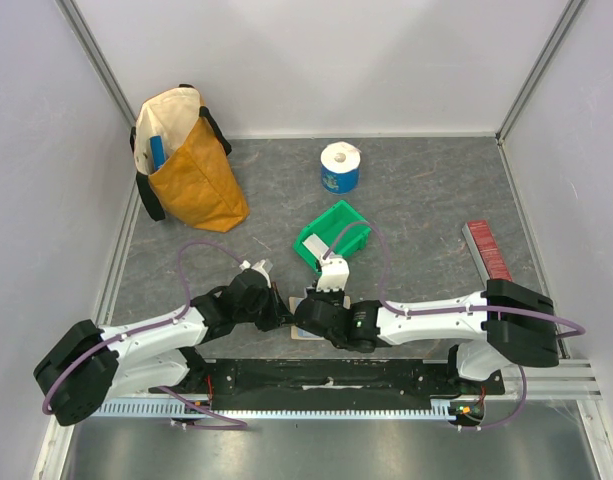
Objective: Put the credit cards into the card holder
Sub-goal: Turn over the card slot in the card holder.
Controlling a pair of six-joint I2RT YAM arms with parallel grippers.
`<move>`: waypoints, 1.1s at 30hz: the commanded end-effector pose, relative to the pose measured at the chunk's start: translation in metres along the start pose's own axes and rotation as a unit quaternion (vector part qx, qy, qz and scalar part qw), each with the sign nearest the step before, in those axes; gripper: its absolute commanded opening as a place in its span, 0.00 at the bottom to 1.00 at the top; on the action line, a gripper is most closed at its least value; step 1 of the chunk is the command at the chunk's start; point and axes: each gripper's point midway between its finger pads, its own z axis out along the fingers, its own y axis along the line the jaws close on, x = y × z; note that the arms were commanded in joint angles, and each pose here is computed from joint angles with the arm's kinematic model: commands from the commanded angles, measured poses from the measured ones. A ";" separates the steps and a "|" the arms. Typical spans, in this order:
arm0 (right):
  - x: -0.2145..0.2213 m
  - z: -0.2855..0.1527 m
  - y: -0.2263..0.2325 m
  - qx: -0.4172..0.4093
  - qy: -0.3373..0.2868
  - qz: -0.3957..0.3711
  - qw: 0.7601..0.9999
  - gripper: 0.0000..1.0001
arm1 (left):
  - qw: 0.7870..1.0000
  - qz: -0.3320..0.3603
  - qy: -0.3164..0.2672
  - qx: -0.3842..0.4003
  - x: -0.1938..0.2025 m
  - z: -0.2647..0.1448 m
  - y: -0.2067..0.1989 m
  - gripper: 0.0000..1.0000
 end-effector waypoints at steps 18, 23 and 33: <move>-0.010 -0.002 0.029 -0.028 -0.018 0.018 0.999 0.00 | 1.000 -0.006 -0.013 0.016 -0.007 -0.003 -0.011 0.02; -0.019 -0.007 0.033 -0.038 -0.026 0.028 0.999 0.00 | 1.000 -0.006 -0.013 0.015 -0.006 -0.003 -0.010 0.02; -0.018 -0.006 0.032 -0.038 -0.025 0.022 0.999 0.00 | 1.000 -0.007 -0.014 0.017 -0.006 -0.003 -0.011 0.02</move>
